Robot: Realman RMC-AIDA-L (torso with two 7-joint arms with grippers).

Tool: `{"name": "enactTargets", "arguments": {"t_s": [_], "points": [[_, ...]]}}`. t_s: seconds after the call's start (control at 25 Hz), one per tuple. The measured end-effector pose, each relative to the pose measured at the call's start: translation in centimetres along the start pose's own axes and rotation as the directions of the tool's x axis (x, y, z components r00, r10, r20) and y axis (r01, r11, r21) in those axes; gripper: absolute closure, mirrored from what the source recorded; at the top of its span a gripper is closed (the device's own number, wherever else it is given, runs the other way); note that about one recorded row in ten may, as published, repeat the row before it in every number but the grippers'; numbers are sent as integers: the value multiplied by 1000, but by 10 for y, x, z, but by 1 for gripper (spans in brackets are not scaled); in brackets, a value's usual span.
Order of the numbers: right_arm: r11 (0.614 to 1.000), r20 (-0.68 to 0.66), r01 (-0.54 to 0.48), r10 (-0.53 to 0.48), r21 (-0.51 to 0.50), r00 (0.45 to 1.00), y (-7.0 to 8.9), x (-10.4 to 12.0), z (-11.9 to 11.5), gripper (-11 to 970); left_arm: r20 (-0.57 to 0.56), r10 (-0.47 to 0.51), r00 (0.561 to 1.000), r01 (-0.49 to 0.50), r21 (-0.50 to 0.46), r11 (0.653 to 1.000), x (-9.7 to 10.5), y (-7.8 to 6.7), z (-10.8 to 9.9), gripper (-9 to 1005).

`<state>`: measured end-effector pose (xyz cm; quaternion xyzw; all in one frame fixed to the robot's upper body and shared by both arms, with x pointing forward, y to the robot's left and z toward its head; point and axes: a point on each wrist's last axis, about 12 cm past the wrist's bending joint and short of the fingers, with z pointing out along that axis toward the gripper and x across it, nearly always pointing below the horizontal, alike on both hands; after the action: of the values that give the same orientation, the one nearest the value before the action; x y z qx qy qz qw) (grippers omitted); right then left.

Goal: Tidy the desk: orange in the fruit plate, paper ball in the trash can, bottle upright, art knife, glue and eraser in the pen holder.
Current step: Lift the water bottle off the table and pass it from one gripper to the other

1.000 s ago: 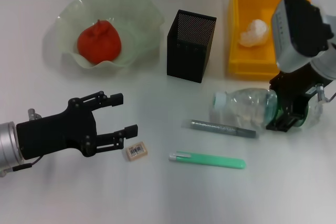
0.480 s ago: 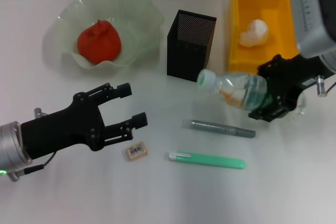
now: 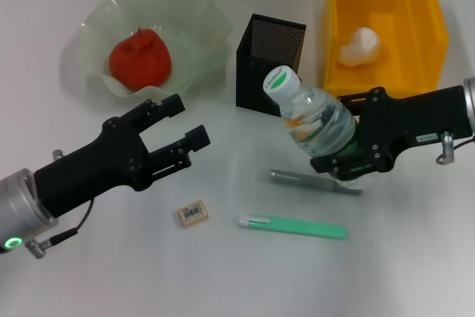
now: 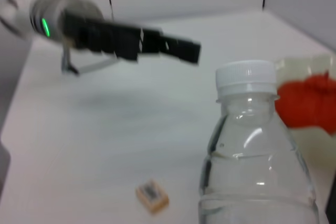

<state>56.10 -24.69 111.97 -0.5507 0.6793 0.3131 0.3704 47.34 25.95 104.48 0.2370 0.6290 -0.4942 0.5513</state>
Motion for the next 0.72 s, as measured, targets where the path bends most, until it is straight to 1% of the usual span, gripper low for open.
{"name": "enactTargets", "arguments": {"t_s": [0.04, 0.08, 0.16, 0.28, 0.52, 0.72], "points": [[1000, 0, 0, 0, 0, 1000, 0, 0, 0, 195, 0, 0, 1000, 0, 0, 1000, 0, 0, 0, 300], [1000, 45, -8, 8, -6, 999, 3, 3, 3, 195, 3, -6, 1000, 6, 7, 1000, 0, -1, 3, 300], [999, 91, -29, 31, -20, 995, 7, 7, 8, 195, 14, -16, 1000, 16, 19, 1000, 1, -1, 10, 301], [998, 134, -56, 61, -40, 989, 11, 11, 16, 194, 20, -15, 1000, 15, 23, 1000, 1, -2, 12, 303], [993, 194, -103, 113, -62, 974, 16, 16, 31, 194, 29, -2, 1000, 1, 34, 999, 2, -4, 19, 305], [989, 217, -123, 137, -81, 966, 19, 19, 42, 195, 34, 6, 999, -8, 42, 999, 4, -5, 25, 307]]}}
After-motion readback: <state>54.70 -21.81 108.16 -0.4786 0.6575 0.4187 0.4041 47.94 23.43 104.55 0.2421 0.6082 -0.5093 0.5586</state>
